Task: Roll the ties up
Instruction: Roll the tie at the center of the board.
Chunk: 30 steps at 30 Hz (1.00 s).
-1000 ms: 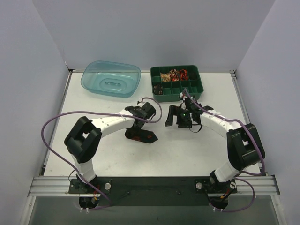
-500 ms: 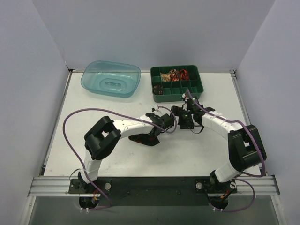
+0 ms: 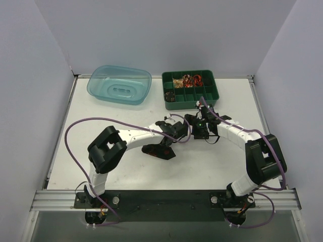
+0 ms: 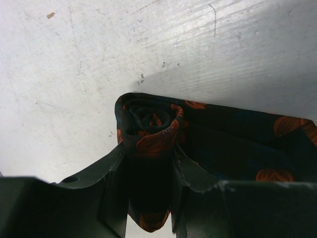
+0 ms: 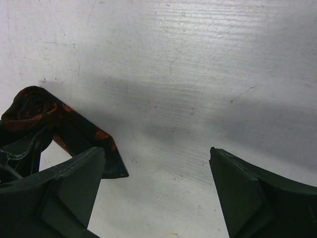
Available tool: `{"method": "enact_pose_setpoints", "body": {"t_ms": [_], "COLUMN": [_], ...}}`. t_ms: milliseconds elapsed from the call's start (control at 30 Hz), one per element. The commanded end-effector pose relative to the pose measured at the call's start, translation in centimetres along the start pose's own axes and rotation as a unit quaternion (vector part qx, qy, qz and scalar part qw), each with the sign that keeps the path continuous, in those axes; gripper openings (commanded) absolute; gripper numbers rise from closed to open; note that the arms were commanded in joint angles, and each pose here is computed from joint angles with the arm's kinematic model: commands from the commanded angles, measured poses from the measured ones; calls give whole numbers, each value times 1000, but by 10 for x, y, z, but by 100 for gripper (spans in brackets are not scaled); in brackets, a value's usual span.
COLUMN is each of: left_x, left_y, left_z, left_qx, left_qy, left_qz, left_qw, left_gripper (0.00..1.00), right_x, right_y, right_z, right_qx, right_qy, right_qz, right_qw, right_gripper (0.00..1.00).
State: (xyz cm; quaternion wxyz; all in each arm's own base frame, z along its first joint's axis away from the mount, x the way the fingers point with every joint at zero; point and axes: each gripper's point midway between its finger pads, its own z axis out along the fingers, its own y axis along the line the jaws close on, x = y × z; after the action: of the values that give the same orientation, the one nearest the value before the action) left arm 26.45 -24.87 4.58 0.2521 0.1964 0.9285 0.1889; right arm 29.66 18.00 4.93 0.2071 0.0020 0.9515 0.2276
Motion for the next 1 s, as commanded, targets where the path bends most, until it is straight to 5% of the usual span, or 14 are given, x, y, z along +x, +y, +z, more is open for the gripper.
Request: {"method": "enact_pose_setpoints", "body": {"t_ms": [0, 133, 333, 967], "left_x": [-3, -7, -12, -9], "left_y": [-29, -23, -17, -36], "left_z": [-14, -22, -36, -69], "left_qx": [77, 72, 70, 93], "left_qy": [0, -13, -30, -55], "left_qz": [-39, -44, -49, -44], "left_qw": [996, 996, 996, 993], "left_gripper": [23, 43, 56, 61], "right_x": [-1, -1, -1, 2], "right_y": [-2, -2, -2, -2], "right_z": [-4, -3, -3, -1], "right_qx": [6, 5, 6, 4], "right_qy": [-5, -3, -1, 5], "right_qz": [3, 2, 3, 4], "right_qw": [1000, 1000, 1000, 1000], "right_gripper": [91, 91, 91, 91]}}
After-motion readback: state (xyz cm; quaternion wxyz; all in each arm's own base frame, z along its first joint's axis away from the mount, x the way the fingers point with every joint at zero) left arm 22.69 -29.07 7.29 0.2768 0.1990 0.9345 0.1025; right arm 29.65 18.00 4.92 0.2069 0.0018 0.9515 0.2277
